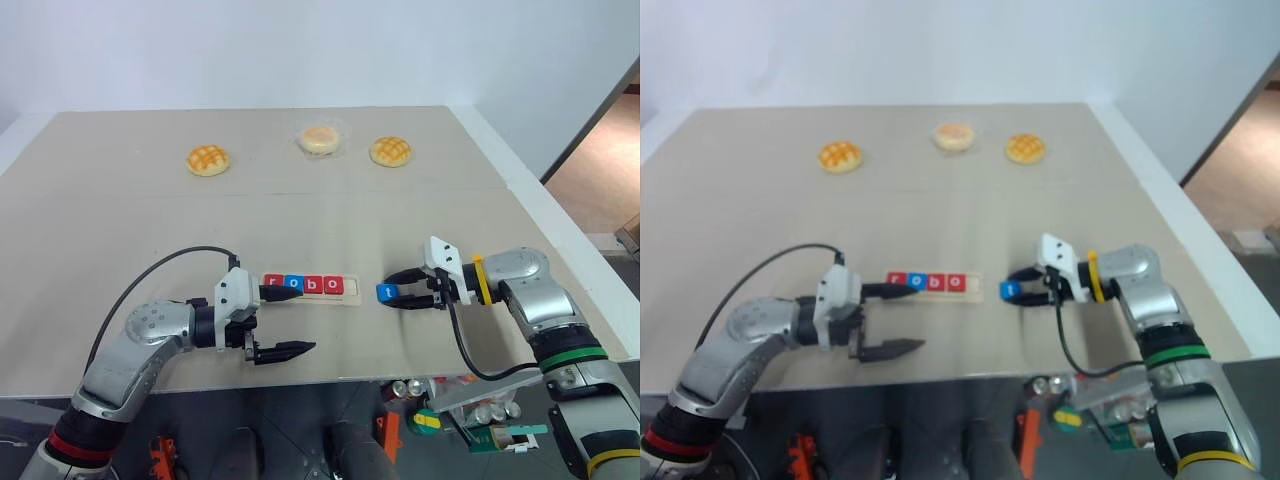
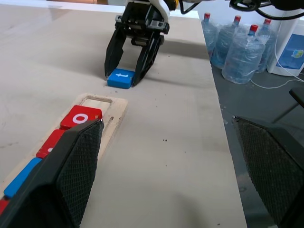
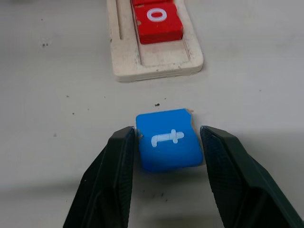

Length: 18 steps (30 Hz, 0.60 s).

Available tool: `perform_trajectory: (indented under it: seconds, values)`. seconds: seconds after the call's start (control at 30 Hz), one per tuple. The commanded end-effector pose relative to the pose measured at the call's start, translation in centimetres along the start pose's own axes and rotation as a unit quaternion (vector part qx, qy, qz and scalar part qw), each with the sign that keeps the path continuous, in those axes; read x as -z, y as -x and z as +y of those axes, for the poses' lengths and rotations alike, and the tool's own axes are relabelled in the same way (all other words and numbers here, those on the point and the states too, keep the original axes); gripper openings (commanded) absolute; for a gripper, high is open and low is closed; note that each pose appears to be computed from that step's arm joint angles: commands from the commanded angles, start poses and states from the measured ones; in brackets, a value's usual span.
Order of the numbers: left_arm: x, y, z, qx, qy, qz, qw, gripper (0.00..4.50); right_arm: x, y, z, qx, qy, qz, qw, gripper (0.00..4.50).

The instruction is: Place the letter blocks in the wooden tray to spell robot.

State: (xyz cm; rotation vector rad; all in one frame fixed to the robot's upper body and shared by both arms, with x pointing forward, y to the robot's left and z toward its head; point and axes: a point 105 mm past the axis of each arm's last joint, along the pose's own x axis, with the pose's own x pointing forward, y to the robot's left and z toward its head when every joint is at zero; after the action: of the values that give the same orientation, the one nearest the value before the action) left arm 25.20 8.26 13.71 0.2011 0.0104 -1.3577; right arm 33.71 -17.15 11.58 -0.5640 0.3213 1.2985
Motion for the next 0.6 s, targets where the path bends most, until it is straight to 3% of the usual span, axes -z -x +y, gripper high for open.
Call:
perform_trajectory:
  seconds: [0.03, 0.37, 0.6]
  values:
    - [-1.0, 0.2, 0.1, -0.004, -0.022, -0.011, 1.000, 4.50, -2.2, 0.5, -0.1, 0.001, 0.017, -0.023, 1.000, 2.20]
    - [-1.0, 0.2, 0.3, -0.005, -0.024, -0.009, 1.000, 4.50, -0.5, 0.6, 0.4, 0.010, 0.002, -0.003, 1.000, 2.20]
    - [-0.9, 0.2, 0.2, -0.004, -0.024, -0.007, 1.000, 4.50, -0.9, 0.6, -0.3, 0.026, 0.009, -0.011, 1.000, 2.20]
